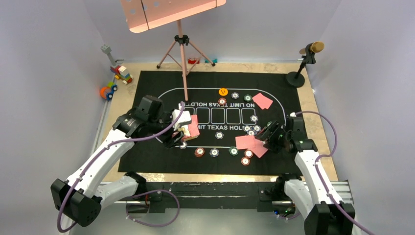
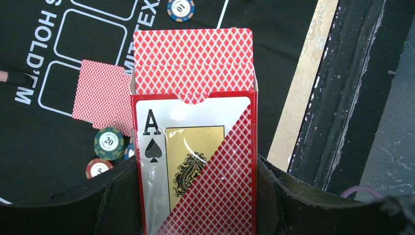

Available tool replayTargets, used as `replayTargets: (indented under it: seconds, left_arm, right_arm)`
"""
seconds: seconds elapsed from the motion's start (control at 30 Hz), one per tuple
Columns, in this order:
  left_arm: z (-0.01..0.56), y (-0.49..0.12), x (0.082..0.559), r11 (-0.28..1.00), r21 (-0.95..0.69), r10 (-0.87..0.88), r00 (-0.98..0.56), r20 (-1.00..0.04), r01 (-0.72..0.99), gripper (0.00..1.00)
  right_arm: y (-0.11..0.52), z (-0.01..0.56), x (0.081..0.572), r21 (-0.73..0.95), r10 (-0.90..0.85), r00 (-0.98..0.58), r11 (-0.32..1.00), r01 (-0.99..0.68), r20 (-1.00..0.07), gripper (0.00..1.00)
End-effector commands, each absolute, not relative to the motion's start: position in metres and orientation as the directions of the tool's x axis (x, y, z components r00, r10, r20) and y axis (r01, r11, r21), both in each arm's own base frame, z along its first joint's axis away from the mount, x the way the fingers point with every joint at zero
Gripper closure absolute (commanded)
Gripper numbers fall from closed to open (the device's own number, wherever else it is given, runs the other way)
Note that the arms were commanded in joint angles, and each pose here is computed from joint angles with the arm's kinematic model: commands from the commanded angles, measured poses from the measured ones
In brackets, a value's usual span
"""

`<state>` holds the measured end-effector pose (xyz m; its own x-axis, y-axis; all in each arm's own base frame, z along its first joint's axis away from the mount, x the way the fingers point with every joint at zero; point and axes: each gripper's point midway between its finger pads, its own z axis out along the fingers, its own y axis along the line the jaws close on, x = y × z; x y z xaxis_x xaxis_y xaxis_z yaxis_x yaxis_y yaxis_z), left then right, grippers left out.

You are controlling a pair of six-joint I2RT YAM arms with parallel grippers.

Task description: Distribute texas hold em gaming equipment

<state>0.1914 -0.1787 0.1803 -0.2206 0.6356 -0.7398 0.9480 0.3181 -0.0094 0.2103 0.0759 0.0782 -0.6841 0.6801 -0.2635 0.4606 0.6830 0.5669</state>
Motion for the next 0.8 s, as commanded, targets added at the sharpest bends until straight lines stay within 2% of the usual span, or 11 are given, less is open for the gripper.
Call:
replayTargets:
  seconds: [0.0,0.07,0.17,0.3,0.4,0.53,0.77]
  left_arm:
    - [0.198,-0.192,0.199,0.307,-0.008,0.584,-0.195,-0.788,0.952,0.90]
    - [0.197,-0.193,0.200,0.308,-0.018,0.582,-0.203,-0.787,0.951,0.90]
    - [0.198,-0.195,0.203,0.317,-0.029,0.577,-0.217,-0.788,0.948,0.90]
    - [0.198,-0.197,0.205,0.324,-0.034,0.567,-0.223,-0.793,0.945,0.90]
    - [0.195,-0.194,0.203,0.324,-0.028,0.575,-0.220,-0.788,0.946,0.90]
    - [0.192,-0.193,0.204,0.325,-0.021,0.584,-0.218,-0.782,0.945,0.90]
    - [0.197,-0.196,0.209,0.334,-0.011,0.564,-0.210,-0.799,0.943,0.90]
  right_arm:
    - [0.103,0.136,0.237,0.715,0.626,-0.696,0.660,0.230,-0.353,0.30]
    - [0.126,0.160,0.241,0.761,0.568,-0.728,0.641,0.098,-0.384,0.21]
    - [0.172,0.198,0.243,0.786,0.454,-0.772,0.611,-0.094,-0.445,0.13]
    - [0.238,0.231,0.234,0.800,0.281,-0.831,0.529,-0.283,-0.480,0.08]
    - [0.273,0.260,0.227,0.820,0.202,-0.837,0.410,-0.399,-0.508,0.06]
    - [0.308,0.280,0.216,0.819,0.117,-0.837,0.312,-0.481,-0.535,0.04]
    - [0.353,0.252,0.209,0.818,-0.023,-0.867,0.321,-0.478,-0.498,0.02]
